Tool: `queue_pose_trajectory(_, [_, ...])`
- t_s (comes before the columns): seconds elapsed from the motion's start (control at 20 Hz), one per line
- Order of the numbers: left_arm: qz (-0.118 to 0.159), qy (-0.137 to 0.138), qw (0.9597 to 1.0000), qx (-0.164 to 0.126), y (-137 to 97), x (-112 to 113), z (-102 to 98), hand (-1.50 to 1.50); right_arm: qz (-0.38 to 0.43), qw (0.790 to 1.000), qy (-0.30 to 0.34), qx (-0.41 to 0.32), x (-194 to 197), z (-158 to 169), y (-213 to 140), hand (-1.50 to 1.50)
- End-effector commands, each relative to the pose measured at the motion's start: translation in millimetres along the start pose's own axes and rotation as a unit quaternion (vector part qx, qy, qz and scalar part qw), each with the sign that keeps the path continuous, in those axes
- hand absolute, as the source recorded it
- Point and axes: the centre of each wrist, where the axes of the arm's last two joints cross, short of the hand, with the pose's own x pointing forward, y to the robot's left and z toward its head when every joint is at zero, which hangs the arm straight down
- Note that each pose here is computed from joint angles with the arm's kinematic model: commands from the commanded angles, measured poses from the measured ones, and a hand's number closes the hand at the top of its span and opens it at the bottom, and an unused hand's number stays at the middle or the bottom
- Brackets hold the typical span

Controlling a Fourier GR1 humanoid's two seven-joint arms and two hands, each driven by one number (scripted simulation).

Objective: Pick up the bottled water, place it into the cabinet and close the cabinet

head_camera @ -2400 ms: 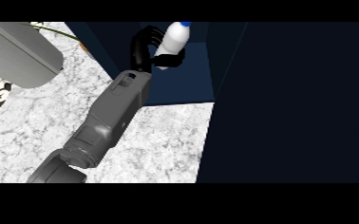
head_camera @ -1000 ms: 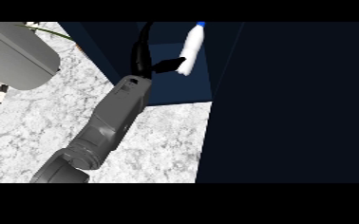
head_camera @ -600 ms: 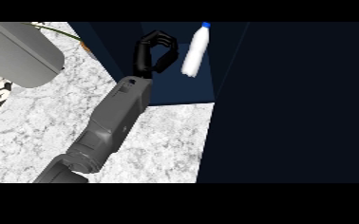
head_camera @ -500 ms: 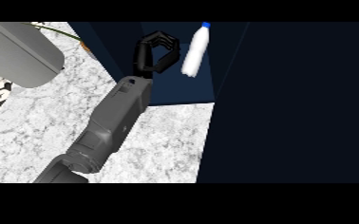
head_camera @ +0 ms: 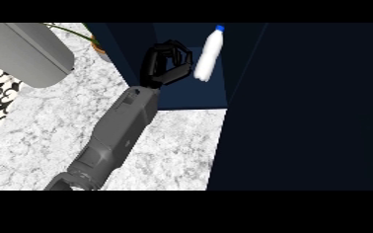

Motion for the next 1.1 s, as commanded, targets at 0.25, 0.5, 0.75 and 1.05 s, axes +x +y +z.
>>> queue_pose_trajectory(0.25, [0.096, 0.008, 0.9953, -0.003, 11, 9, 36, 1.50, 0.017, 1.000, -0.009, -0.010, 26, 14, -7, -1.50])
queue_pose_trajectory(0.5, [0.111, 0.005, 0.9938, 0.003, 23, 16, 77, 1.50, 0.028, 1.000, -0.007, 0.003, 27, 15, -13, -1.50])
queue_pose_trajectory(0.75, [0.122, 0.012, 0.9924, -0.005, 28, 36, 133, 1.50, 0.031, 0.998, 0.013, 0.044, 19, 12, -9, 1.50])
queue_pose_trajectory(1.05, [0.137, 0.011, 0.9904, 0.001, 40, 59, 189, 1.50, -0.005, 0.987, 0.029, 0.160, 28, 9, 4, 1.50])
